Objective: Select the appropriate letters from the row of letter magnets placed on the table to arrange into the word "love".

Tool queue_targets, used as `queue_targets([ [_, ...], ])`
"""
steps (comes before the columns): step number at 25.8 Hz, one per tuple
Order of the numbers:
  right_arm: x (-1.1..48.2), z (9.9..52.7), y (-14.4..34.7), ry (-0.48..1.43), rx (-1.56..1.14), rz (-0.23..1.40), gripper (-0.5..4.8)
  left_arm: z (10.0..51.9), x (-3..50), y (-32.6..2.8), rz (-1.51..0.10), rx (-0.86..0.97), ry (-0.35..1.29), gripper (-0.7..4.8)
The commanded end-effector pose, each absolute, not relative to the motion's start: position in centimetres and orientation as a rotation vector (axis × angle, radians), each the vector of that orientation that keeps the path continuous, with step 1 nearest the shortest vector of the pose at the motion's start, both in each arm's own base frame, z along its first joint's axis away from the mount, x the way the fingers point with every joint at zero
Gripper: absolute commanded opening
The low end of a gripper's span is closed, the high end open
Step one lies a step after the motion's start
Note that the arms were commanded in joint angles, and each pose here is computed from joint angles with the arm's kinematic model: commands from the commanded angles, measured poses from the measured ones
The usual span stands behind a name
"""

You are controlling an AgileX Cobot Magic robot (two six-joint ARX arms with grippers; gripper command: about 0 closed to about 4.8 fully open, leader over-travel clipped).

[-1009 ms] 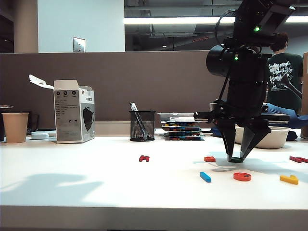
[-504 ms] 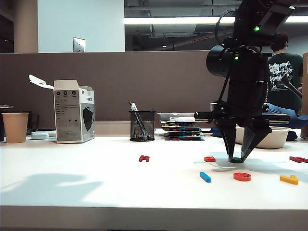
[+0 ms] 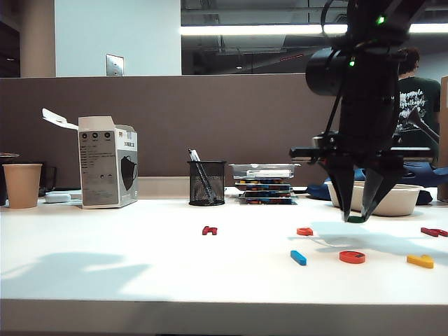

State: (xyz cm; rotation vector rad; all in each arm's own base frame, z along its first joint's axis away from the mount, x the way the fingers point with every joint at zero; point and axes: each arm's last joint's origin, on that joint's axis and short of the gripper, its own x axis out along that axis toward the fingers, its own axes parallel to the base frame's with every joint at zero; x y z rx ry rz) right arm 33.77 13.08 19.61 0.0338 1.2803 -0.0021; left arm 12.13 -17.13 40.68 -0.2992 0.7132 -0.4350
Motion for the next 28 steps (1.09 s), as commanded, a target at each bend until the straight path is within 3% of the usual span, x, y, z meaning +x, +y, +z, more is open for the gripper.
queue_targets([
  [1, 33.4, 20.3, 12.7, 1.261, -0.010, -0.064, 1.03, 40.8, 12.1, -17.0, -0.437, -0.301, 0.706, -0.05],
  [9, 32.2, 21.0, 11.7, 1.277, -0.160, -0.226, 1.03, 40.8, 12.1, -17.0, -0.437, -0.301, 0.706, -0.05],
  [28, 30.7, 21.2, 11.2, 1.322, -0.187, -0.221, 0.84, 40.8, 12.1, -17.0, -0.437, -0.302, 0.705, -0.04],
])
